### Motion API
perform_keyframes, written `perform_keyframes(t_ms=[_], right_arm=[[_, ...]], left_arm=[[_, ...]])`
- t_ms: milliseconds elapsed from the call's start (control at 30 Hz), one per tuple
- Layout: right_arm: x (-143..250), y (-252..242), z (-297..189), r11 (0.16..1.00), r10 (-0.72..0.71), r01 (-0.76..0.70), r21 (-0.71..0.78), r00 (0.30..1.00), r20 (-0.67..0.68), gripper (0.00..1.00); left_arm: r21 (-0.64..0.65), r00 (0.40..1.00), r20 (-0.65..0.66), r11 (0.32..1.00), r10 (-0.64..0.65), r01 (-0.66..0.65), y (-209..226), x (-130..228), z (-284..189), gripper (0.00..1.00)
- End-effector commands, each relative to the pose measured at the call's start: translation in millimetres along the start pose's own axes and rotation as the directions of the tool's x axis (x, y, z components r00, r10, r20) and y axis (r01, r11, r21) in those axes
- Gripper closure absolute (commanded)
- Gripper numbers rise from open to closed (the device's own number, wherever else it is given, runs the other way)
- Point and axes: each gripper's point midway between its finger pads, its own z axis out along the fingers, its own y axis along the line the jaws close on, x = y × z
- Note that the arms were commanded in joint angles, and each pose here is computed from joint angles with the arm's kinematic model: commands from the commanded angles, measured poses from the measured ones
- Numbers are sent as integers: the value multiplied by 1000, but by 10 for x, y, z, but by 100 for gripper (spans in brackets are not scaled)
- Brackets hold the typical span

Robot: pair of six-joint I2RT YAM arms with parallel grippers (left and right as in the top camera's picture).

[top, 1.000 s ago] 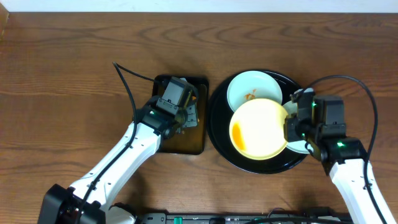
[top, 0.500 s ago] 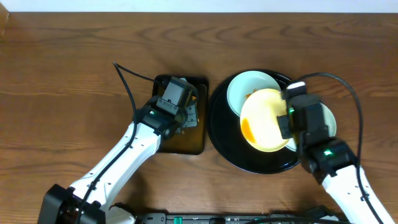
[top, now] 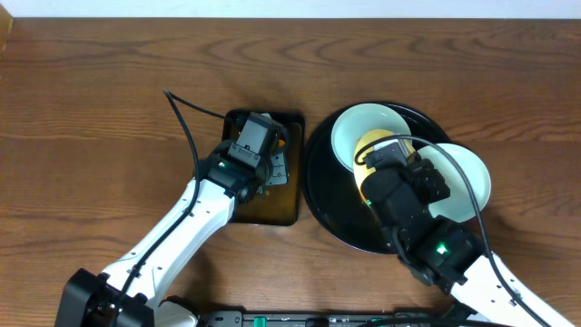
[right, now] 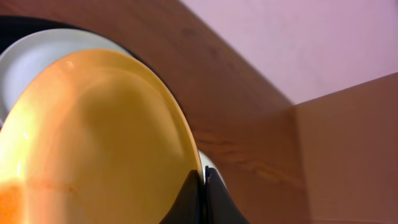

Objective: Clean dirty plates on tray and stack at the side
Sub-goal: 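Lift the yellow plate with the right gripper and carry it right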

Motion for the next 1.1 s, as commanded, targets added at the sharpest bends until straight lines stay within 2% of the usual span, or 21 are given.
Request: perform_keyframes(t_ms=[0, 133, 433, 667, 767, 867, 1067], right_arm=[[-115, -248, -121, 991, -26, 23, 131, 999, 21, 99], [-134, -236, -114, 988, -69, 66, 138, 997, 18, 99], [-188, -217, -92, 989, -47, 42, 140, 998, 33, 99], [-41, -473, 164, 957, 241, -238, 166, 971, 2, 99], [65, -679, 351, 911, 375, -366, 193, 927, -11, 99], [206, -904, 530, 835, 519, -505, 217, 855, -11, 99], [671, -1393, 839, 611, 771, -740, 283, 637, 1, 99]], left_arm=[[-15, 1000, 10, 1000, 4, -4, 31, -27, -7, 92], [-15, 1000, 10, 1000, 4, -4, 31, -27, -7, 92], [-15, 1000, 10, 1000, 4, -4, 31, -27, -7, 92], [-15, 1000, 10, 1000, 4, -3, 31, -25, -7, 92], [-15, 1000, 9, 1000, 4, -3, 32, -25, -7, 92], [-16, 1000, 8, 1000, 4, -4, 34, -21, -7, 92], [-17, 1000, 6, 1000, 4, -4, 37, -16, -7, 92]])
